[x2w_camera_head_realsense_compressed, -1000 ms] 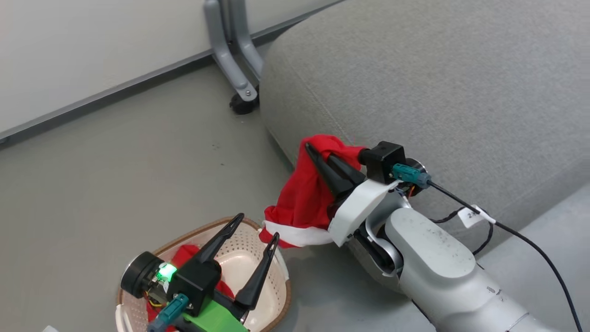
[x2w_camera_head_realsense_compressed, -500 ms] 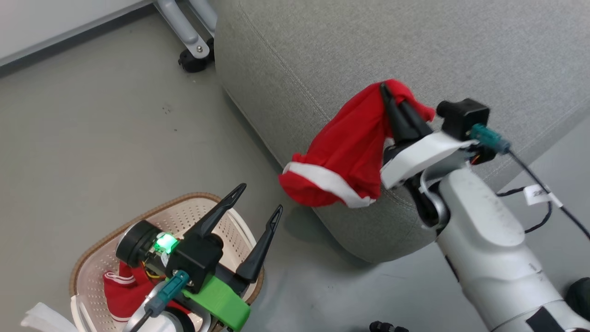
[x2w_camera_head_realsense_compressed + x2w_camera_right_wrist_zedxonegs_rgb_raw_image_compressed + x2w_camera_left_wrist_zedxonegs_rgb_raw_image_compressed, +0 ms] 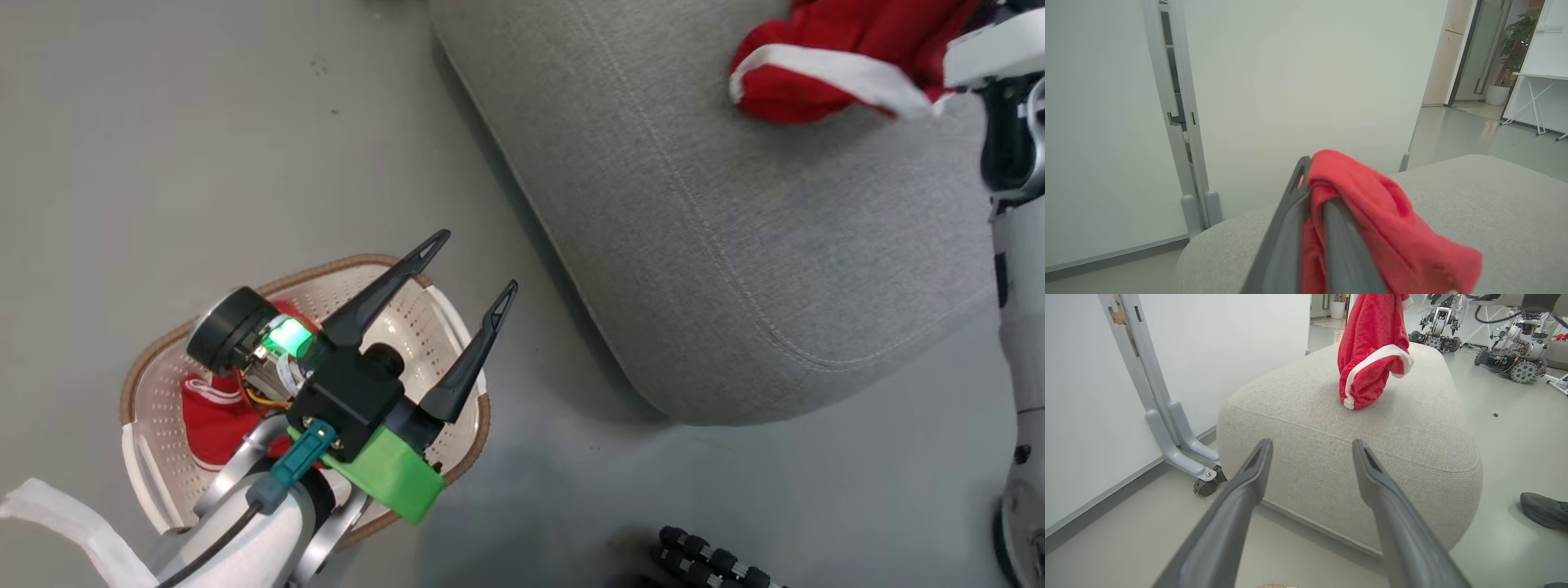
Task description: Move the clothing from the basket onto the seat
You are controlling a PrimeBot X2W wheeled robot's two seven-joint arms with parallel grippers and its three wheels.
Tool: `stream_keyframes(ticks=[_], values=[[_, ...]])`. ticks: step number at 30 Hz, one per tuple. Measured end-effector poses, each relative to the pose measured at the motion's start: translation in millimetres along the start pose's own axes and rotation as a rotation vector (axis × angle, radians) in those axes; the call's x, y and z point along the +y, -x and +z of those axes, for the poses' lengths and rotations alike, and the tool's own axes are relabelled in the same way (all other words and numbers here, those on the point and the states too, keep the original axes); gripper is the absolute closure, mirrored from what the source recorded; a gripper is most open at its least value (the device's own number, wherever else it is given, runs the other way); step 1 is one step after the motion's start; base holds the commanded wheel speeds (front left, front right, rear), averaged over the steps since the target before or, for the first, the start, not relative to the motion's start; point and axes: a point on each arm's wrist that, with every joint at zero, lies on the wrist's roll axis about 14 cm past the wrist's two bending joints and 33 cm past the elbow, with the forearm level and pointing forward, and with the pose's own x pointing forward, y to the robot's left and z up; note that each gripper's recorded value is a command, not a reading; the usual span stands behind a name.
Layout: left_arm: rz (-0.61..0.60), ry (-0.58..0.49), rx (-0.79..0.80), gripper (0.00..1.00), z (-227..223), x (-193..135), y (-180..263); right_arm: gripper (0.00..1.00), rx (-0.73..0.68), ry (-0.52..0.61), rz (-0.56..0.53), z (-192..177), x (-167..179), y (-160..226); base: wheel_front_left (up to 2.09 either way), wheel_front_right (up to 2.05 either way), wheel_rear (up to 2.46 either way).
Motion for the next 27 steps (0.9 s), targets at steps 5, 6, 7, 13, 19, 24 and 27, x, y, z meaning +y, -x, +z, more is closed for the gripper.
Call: stream_keyframes(ticks=[5,6,7,13,19,24,27], values=[[0.058,0.029,0.016,0.0,-16,20,10,1.0,0.022,-0.021,-0.005,-20,9,-28,0.0,0.0,0.0],[0.065,0.035,0.022,0.0,-19,23,12,1.0,0.039,-0.025,-0.006,-28,11,-30,0.0,0.0,0.0],[0.074,0.04,0.03,0.0,-23,26,14,1.0,0.069,-0.026,-0.004,-41,14,-30,0.0,0.0,0.0],[0.105,0.062,0.067,0.0,-42,37,23,0.5,0.256,-0.045,-0.023,-116,23,-14,0.0,0.0,0.0],[0.108,0.064,0.081,0.0,-46,38,24,0.0,0.363,-0.078,-0.076,-155,16,24,0.0,0.0,0.0],[0.122,0.053,0.068,0.0,-37,37,22,0.0,0.392,-0.103,-0.105,-160,10,60,0.0,0.0,0.0],[0.145,0.047,0.049,0.0,-28,36,23,0.0,0.386,-0.108,-0.107,-155,9,79,0.0,0.0,0.0]])
